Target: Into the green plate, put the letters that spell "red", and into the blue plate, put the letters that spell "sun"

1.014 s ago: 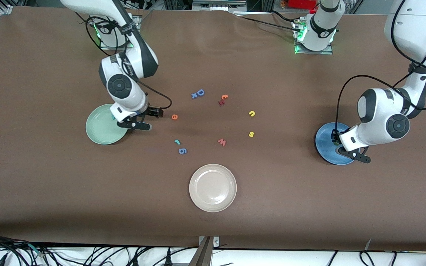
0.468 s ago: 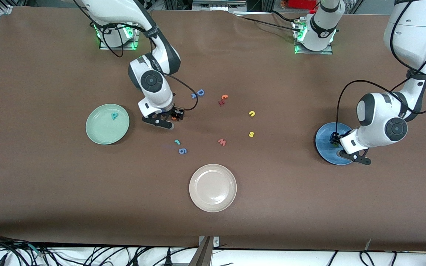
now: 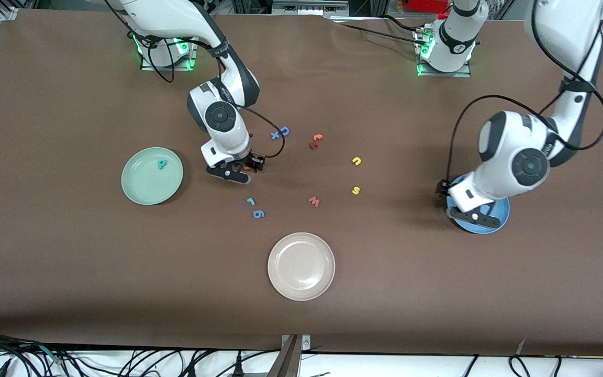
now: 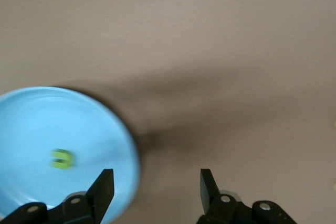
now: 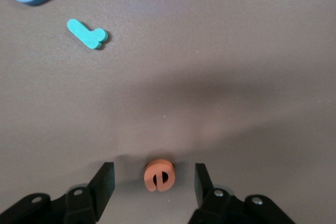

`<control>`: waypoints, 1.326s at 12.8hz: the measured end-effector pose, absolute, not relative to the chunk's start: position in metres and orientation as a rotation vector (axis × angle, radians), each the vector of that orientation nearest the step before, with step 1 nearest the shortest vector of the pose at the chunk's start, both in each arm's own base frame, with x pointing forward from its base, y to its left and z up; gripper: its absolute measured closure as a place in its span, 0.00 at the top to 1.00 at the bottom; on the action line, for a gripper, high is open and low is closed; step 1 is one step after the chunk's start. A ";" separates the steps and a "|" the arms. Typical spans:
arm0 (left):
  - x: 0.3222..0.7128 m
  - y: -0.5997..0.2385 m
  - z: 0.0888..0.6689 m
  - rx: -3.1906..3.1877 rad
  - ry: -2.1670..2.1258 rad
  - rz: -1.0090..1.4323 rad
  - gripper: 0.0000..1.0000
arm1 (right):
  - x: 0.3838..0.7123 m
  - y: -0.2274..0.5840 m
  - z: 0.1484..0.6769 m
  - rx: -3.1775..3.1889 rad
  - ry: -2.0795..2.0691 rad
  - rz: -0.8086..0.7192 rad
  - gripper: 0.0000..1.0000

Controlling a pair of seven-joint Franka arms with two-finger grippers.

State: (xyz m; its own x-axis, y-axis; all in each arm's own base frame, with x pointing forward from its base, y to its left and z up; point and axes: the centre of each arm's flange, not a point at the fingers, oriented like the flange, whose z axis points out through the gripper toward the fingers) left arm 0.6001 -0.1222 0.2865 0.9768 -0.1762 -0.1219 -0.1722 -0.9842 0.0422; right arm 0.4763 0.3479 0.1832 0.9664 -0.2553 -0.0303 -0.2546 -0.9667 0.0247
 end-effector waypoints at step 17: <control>0.556 -0.331 0.189 3.070 -0.448 -0.023 0.70 | 0.475 0.347 0.177 3.091 -0.396 -0.055 0.29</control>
